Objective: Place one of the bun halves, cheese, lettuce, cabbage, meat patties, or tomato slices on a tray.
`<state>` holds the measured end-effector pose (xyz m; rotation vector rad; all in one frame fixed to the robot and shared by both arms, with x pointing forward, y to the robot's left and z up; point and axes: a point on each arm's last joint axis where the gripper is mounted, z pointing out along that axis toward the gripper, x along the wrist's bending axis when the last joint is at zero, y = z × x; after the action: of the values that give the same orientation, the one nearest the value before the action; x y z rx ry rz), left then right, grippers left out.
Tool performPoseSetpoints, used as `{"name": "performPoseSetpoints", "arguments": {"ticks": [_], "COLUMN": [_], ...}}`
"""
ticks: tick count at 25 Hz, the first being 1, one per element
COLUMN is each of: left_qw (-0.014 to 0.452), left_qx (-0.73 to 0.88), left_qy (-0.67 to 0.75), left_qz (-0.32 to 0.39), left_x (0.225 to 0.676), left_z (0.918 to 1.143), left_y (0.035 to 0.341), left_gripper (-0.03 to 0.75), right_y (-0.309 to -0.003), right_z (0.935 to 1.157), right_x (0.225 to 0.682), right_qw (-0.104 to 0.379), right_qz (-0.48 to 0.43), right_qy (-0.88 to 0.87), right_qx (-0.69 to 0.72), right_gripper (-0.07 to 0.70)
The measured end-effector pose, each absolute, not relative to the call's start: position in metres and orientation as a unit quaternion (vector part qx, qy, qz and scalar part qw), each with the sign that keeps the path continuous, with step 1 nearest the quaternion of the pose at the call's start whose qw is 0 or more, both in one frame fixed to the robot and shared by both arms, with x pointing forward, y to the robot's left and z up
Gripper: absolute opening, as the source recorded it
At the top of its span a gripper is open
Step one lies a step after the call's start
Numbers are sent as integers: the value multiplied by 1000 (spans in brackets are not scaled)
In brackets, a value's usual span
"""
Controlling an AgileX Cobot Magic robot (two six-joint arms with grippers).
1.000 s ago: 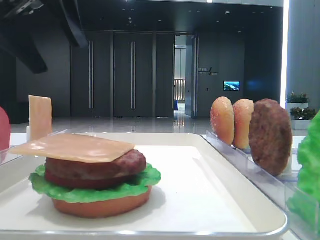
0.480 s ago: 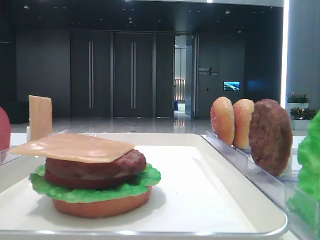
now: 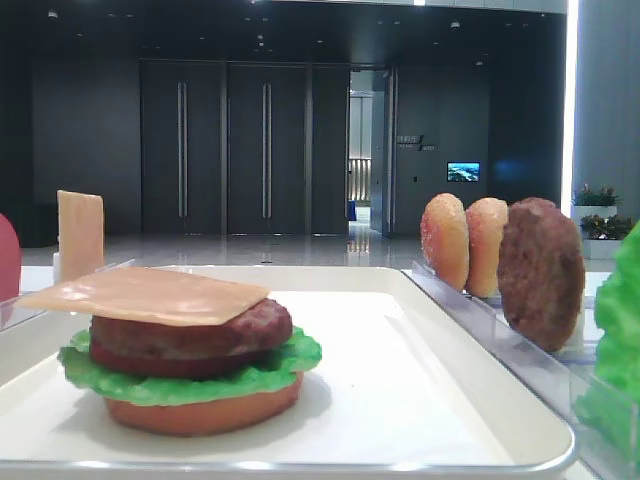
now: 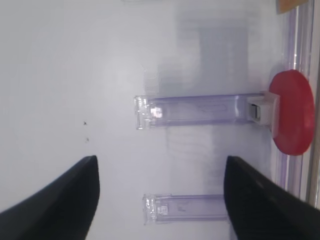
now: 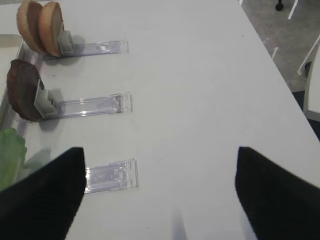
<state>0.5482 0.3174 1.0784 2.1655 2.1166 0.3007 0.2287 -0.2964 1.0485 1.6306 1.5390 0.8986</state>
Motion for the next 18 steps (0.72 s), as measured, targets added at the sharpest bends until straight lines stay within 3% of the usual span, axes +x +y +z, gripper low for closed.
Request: {"name": "performPoseSetpoints", "arguments": {"ticks": [8, 18], "left_qw": [54, 70], "left_qx": [703, 683], "left_qy": [701, 718], "left_qz": [108, 120], "left_x": [515, 397], "left_z": [1087, 1068], "left_y": [318, 313], "left_gripper": [590, 589], "right_y": [-296, -296], "right_z": [1049, 1049], "right_x": [229, 229], "right_qw": [355, 355], "right_qz": [348, 348], "right_qy": [596, 596], "right_qx": [631, 631], "right_gripper": [577, 577]}}
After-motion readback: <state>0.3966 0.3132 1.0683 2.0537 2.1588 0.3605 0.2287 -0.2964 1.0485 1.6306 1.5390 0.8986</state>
